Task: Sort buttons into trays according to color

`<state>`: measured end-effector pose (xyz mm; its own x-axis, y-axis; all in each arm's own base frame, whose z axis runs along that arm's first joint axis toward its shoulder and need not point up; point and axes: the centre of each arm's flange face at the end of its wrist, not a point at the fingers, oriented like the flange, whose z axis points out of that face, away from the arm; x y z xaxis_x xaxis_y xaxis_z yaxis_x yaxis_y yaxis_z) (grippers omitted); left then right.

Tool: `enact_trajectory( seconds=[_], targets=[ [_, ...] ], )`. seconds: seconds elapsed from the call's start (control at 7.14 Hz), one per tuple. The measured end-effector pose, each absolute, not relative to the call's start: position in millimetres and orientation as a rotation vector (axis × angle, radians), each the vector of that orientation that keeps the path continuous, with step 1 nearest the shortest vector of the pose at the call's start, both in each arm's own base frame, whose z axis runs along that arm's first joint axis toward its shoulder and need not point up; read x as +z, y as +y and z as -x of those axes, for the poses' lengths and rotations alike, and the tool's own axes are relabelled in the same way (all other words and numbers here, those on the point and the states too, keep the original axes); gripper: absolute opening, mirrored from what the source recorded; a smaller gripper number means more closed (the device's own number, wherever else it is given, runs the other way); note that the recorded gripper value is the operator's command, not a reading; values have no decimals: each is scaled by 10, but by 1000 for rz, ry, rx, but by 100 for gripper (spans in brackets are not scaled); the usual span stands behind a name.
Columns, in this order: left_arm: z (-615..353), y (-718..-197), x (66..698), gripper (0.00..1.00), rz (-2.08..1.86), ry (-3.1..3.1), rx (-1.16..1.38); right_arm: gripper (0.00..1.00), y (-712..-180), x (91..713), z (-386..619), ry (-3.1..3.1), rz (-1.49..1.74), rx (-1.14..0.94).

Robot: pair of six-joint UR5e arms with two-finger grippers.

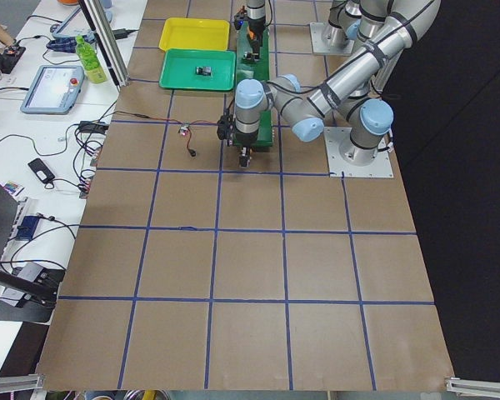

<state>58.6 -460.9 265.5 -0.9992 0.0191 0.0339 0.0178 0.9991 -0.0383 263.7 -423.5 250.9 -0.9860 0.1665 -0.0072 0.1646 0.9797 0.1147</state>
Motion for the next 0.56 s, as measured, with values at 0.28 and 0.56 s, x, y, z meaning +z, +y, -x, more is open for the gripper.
enact_trajectory(
  seconds=[0.28, 0.56],
  targets=[
    [223, -4636, 2704, 0, -117, -3052, 51, 0, -4248, 2433, -2617, 3110, -284, 213],
    [734, -4563, 2586, 17, -196, -3029, -17, 0, -4263, 2481, -2598, 3109, -290, 208]
  ],
)
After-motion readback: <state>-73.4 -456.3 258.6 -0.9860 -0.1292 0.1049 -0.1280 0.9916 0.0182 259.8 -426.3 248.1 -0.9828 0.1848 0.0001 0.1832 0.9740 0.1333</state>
